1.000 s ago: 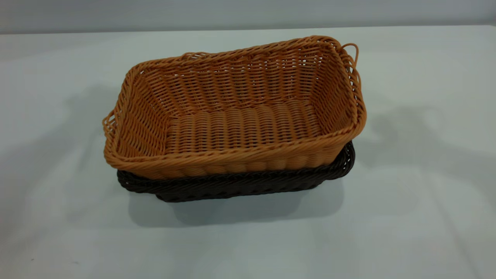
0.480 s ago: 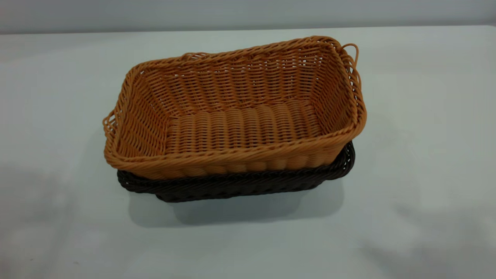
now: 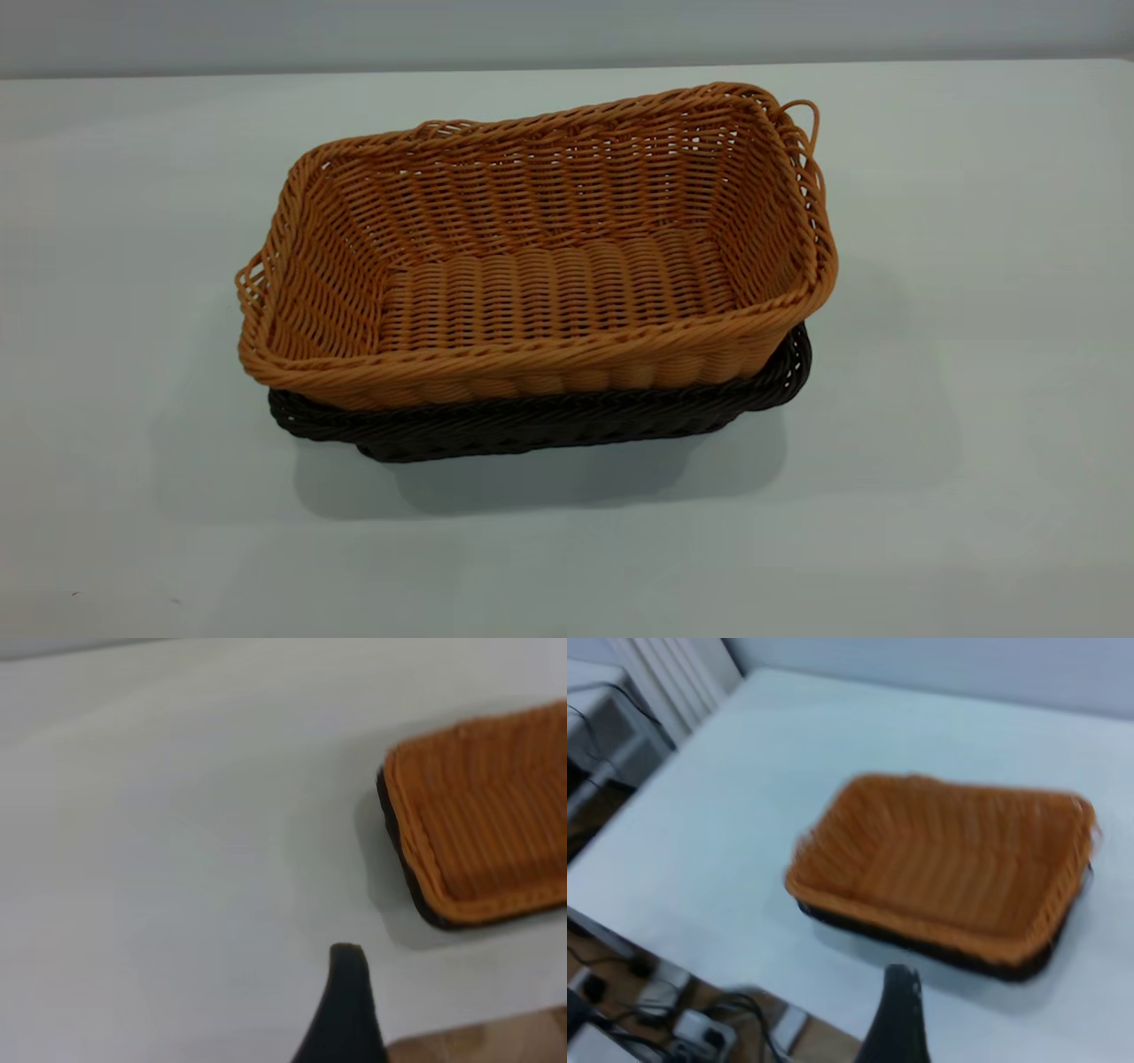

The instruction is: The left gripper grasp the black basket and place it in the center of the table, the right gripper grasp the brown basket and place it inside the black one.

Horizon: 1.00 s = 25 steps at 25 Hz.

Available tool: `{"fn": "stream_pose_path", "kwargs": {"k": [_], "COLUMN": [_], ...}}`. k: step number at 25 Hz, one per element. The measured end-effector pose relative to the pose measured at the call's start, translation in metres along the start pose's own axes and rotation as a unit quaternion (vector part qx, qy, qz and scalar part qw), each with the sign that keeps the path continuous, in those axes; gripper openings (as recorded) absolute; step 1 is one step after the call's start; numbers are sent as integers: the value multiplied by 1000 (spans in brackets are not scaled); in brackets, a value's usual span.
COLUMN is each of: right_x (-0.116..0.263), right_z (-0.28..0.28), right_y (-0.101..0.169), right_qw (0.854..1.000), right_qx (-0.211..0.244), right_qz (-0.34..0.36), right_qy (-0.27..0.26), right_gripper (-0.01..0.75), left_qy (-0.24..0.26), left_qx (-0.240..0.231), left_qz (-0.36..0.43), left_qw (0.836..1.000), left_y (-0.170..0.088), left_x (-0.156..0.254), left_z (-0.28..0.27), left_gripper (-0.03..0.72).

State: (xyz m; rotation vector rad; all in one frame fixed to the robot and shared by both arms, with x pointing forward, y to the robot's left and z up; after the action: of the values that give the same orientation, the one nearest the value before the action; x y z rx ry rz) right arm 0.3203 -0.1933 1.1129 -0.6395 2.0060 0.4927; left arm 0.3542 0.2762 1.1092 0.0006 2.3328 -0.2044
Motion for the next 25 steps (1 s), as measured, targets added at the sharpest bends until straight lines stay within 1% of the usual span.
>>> {"fn": "stream_pose_path", "kwargs": {"k": [2,7,10,12,14,19,25], "right_x": [28,88,105,112,120,122,128], "right_z": [1,4,5,7,11,9,9], "right_y": [-1,-19,-26,-27,-28,-33,-43], "right_qw": [1000,994,990,989,989,989,987], "right_qx": [24,100,136,143,141,139,159], "right_qz": [-3,-13,-26,-29,-29,-39,-13], "right_qy": [13,48,29,21,23,21,29], "right_gripper": [582,582,582,582,582,582,582], "left_qy": [-10,-36,-44,-45,-44,-35,-10], "left_qx": [3,7,7,7,7,6,3], "left_qz": [1,6,14,23,26,26,25], "left_qw": [1000,999,999,999,999,999,1000], "left_y": [3,9,12,14,16,19,21], "left_x": [24,70,90,101,110,125,137], "left_z": [-2,-1,5,10,16,29,43], "left_gripper": [558,558,558,558,558,558,558]}}
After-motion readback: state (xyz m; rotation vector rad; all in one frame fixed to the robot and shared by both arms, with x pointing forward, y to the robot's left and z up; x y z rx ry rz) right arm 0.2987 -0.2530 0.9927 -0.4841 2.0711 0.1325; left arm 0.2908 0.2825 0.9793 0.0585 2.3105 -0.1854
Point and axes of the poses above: a point on each arm's last joint axis where the gripper is mounted, z pointing out along that axis toward the gripper, y along the wrist's bending axis when the last joint is at zero, x = y × z, the point moved 9 cm from there along z, pointing out along that axis toward the gripper, and after that the axes turned 10 degrees about -z, right-handed, at the moved point
